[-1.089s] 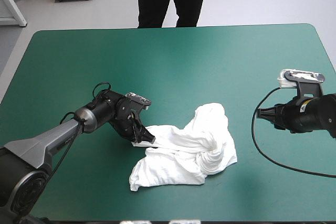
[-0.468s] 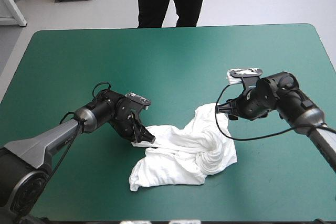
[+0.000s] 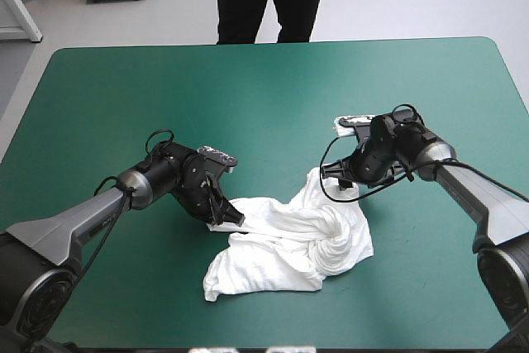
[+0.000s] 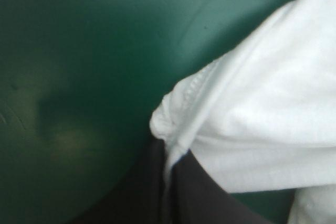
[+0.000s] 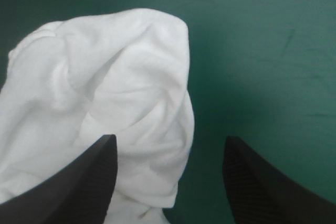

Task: Fold the cloth

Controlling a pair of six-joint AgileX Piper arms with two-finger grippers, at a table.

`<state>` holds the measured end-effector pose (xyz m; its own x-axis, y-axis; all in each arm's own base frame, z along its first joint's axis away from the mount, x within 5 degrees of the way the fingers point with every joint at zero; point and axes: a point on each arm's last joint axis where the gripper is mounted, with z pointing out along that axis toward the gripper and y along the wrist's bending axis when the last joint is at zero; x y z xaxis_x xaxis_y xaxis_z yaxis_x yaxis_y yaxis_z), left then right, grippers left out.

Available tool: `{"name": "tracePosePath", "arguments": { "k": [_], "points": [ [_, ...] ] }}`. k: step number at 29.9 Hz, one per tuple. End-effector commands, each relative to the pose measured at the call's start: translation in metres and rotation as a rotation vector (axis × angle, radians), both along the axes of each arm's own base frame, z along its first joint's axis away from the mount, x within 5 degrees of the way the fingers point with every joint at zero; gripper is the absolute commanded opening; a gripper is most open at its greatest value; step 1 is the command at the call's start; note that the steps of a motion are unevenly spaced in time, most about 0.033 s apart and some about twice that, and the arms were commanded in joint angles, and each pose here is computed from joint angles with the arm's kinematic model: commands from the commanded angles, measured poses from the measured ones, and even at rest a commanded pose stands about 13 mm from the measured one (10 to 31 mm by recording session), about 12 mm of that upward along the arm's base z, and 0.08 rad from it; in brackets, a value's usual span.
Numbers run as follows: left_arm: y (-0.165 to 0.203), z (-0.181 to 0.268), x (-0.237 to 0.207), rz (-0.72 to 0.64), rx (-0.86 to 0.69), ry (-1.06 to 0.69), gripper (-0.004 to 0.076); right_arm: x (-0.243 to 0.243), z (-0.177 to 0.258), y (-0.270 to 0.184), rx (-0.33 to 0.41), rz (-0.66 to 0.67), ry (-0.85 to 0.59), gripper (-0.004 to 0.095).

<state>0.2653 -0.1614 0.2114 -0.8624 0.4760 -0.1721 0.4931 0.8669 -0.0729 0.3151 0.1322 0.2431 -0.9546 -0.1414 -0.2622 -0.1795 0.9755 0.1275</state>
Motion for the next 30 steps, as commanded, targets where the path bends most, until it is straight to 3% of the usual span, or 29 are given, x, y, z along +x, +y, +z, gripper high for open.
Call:
{"name": "tracePosePath", "arguments": {
  "k": [1,5,8,10,12,13,19,26,30],
  "points": [
    [-0.002,0.009,0.001,0.012,-0.029,-0.030,-0.0009,0.006,0.010,0.003,0.023,0.008,-0.052,0.0558],
    [-0.002,0.009,0.001,0.013,-0.031,-0.034,-0.0009,0.011,-0.006,0.007,0.028,-0.002,-0.007,0.0555],
    [-0.002,0.009,0.001,0.013,-0.031,-0.034,-0.0009,0.013,-0.014,0.011,0.050,0.013,0.021,0.0487],
    [-0.002,0.009,0.001,0.013,-0.031,-0.034,-0.0009,0.013,-0.017,0.012,0.051,0.019,0.036,0.0323],
    [-0.002,0.009,0.001,0.013,-0.031,-0.034,-0.0009,0.012,-0.018,0.012,0.052,0.018,0.048,0.0056],
    [-0.002,0.009,0.001,0.013,-0.033,-0.033,-0.0009,0.012,-0.018,0.012,0.056,0.012,0.052,-0.0013],
    [-0.003,0.021,0.005,0.009,-0.046,-0.072,-0.0009,0.009,-0.005,0.007,0.029,0.006,0.009,-0.0018],
    [0.014,0.087,0.017,0.060,-0.076,-0.281,-0.0009,-0.012,0.051,-0.017,-0.097,0.029,-0.169,-0.0017],
    [0.040,0.132,0.021,0.122,-0.091,-0.398,-0.0009,-0.034,0.090,-0.031,-0.097,0.004,-0.296,-0.0017]
  ]
}}
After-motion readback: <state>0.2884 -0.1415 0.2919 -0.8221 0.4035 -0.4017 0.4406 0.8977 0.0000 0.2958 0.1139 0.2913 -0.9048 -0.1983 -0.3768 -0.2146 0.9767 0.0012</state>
